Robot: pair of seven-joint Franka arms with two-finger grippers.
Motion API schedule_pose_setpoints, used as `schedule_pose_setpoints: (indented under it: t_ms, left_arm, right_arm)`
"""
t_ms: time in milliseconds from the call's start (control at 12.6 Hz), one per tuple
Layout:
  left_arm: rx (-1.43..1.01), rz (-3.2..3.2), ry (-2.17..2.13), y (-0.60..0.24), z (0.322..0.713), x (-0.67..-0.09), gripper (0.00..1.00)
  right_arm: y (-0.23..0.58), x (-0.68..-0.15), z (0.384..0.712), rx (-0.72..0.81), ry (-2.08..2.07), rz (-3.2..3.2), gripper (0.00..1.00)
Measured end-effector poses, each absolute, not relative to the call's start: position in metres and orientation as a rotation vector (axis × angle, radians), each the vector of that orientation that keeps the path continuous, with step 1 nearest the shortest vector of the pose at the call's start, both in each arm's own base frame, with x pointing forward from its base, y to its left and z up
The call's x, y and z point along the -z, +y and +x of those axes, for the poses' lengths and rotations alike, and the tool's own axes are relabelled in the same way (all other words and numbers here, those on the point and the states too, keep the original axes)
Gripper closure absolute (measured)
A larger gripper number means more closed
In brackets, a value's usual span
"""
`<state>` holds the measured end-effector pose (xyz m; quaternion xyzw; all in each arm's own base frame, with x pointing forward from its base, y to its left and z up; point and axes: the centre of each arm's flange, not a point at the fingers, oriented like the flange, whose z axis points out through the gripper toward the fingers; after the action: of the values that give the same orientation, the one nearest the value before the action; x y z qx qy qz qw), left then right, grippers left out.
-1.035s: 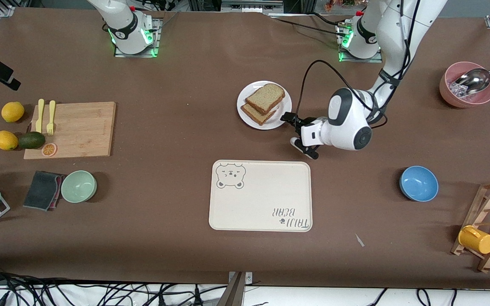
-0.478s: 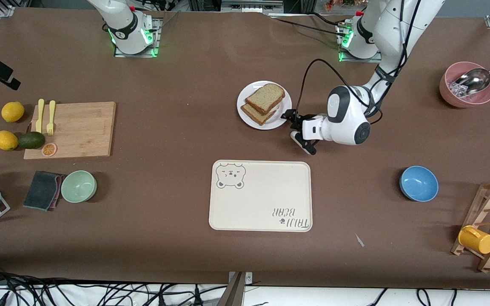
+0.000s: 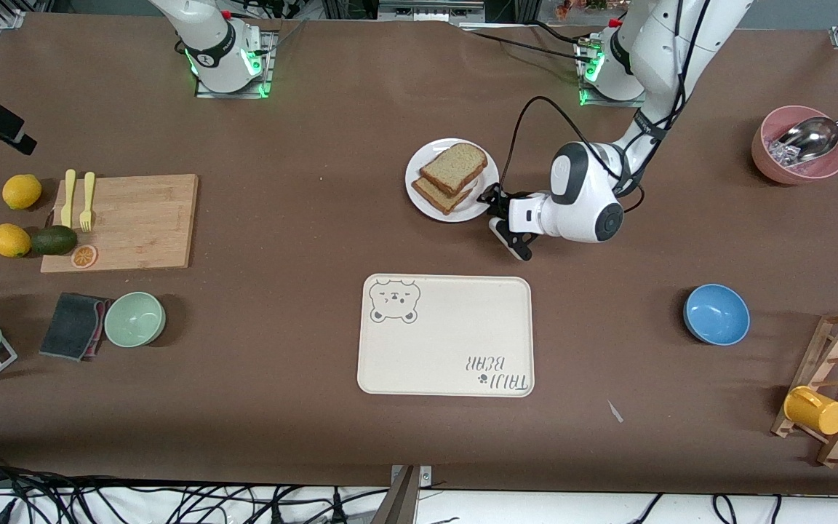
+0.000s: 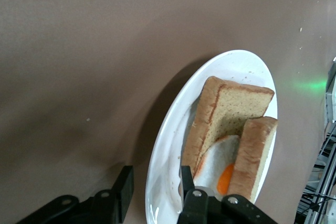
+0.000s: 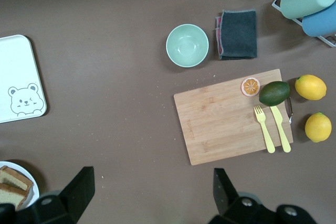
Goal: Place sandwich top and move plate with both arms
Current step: 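Grip the plate rim with the left gripper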
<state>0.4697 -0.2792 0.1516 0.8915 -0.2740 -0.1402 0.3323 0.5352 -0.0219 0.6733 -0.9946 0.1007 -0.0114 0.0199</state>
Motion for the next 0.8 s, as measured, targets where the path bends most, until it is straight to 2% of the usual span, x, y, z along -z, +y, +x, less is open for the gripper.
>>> schedule_pose_setpoints:
  t_ms: [159,318,398,478,796]
  left_arm:
    - [0.358,2.314,-0.759,-0.281,0.467,-0.145,0.59]
    - [0.341,2.292,-0.810,-0.281,0.466,-0.143,0.82]
    - [0.334,2.284,-0.827,-0.281,0.466,-0.143,0.82]
    - [0.333,2.269,-0.829,-0.282,0.466,-0.146,0.89]
    - [0.329,2.251,-0.839,-0.282,0.466,-0.149,0.92]
  right_arm:
    - [-0.023,-0.673,0.535,0.035,0.316,-3.086,0.00]
    - [-0.027,-0.673,0.535,0.034,0.328,-3.084,0.00]
    - [-0.028,-0.673,0.534,0.028,0.330,-3.084,0.00]
    - [-0.028,-0.672,0.534,0.016,0.330,-3.085,0.00]
    - [-0.028,-0.663,0.530,-0.090,0.328,-3.087,0.00]
